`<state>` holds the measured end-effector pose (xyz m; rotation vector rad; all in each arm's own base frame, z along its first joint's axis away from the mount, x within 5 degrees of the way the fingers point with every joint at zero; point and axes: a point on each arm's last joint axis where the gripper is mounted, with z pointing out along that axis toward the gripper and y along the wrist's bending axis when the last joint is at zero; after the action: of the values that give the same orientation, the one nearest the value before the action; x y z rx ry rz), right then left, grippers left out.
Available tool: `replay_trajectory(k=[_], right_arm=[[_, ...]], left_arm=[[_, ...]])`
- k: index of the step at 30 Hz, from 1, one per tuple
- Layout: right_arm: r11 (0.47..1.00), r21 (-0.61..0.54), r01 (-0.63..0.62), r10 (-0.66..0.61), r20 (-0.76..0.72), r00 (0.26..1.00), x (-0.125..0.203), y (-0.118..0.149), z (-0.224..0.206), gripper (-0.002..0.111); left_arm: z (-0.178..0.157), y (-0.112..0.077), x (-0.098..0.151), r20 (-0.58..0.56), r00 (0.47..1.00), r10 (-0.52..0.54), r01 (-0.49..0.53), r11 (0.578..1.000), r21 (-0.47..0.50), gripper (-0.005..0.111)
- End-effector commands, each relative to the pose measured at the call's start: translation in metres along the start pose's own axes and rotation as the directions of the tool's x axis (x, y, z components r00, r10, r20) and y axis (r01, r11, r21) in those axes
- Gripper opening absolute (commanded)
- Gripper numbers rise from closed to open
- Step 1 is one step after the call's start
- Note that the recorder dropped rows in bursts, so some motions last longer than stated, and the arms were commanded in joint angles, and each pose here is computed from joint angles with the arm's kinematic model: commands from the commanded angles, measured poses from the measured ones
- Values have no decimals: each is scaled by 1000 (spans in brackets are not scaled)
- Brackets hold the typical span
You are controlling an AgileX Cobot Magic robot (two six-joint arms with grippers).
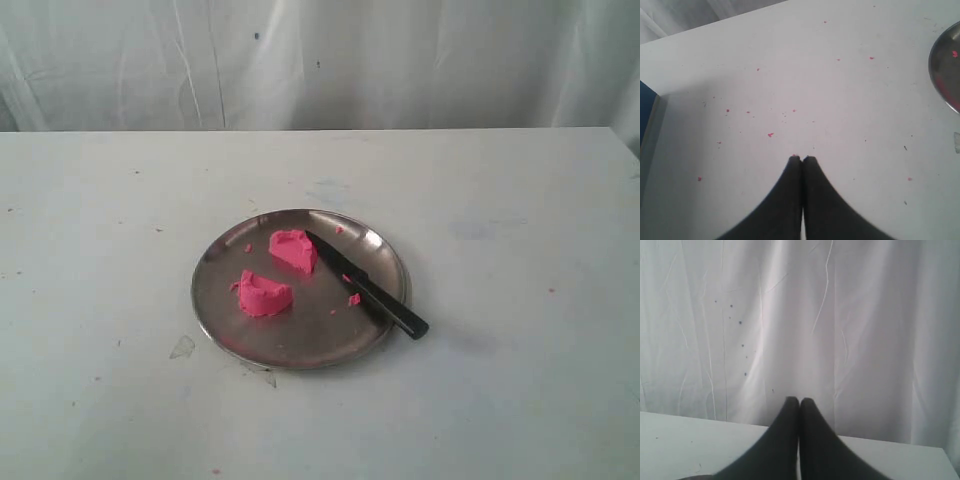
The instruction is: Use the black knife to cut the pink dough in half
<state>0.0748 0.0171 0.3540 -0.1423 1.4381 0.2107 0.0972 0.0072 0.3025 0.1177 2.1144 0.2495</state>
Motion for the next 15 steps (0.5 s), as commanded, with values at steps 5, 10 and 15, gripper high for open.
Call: replay_trajectory(k=[5,10,15], right_arm=[[996,52,73,-62,-189,980,37,-6,-29,0],[994,79,72,-65,-95,993,70,-7,-53,0],[994,67,82,-90,130,987,73,-5,-46,0]], left_arm=[[-1,0,1,-2,1000,-14,14,1000,0,0],[-1,0,1,-2,1000,-14,14,1000,0,0],[-2,0,1,7,1000,-16,16,1000,1,0]])
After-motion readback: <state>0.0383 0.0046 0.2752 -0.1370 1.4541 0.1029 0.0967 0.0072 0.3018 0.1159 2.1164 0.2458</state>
